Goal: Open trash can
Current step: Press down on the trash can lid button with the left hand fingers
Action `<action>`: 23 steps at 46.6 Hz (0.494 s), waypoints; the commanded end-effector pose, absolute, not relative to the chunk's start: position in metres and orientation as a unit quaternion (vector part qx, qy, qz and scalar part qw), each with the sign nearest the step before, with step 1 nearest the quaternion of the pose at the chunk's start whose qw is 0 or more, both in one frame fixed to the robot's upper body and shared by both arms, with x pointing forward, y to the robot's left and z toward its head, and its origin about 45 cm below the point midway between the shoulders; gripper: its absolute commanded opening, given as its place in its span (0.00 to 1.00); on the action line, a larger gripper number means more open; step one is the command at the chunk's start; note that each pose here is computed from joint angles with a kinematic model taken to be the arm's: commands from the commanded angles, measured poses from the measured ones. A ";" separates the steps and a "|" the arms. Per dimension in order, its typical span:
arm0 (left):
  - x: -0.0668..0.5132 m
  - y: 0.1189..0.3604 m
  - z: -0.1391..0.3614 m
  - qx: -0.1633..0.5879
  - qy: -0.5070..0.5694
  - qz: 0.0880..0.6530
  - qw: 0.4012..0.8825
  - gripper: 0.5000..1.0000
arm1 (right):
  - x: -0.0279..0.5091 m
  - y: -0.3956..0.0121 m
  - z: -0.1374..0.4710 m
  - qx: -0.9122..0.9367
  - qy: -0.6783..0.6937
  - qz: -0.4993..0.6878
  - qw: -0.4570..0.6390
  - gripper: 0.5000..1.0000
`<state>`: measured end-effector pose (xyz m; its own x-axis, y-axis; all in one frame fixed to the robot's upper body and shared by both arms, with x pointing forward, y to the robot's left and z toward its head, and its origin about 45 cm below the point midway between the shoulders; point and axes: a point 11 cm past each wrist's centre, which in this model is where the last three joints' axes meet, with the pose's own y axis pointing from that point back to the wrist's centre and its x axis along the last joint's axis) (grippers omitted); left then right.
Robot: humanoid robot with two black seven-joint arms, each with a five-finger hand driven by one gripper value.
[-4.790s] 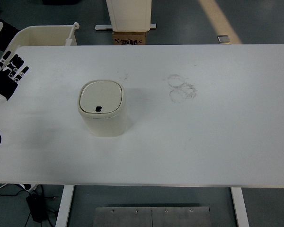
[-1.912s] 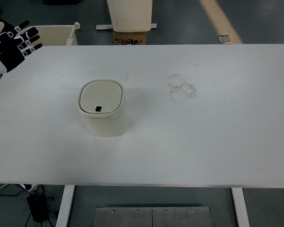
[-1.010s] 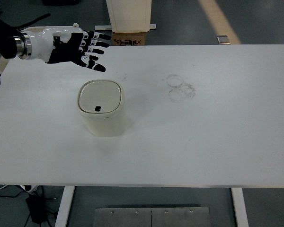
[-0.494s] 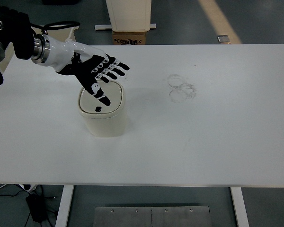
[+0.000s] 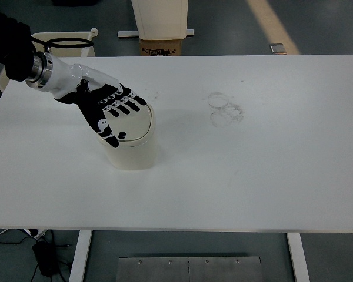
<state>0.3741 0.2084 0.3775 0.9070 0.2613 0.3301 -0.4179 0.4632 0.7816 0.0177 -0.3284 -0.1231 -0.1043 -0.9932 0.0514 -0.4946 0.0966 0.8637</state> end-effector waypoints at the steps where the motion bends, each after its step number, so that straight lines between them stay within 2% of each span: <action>1: 0.373 0.212 0.370 0.485 -0.078 0.196 0.849 1.00 | 0.020 -0.328 -0.123 0.571 -0.653 -0.354 0.349 0.98; 23: 0.372 0.211 0.362 0.490 -0.072 0.190 0.848 1.00 | 0.020 -0.328 -0.123 0.572 -0.653 -0.355 0.349 0.98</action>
<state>0.3723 0.2103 0.3639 0.9164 0.2522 0.3110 -0.3955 0.4492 0.8011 0.0198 -0.3284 -0.1229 -0.1035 -0.9933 0.0513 -0.4977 0.0964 0.8620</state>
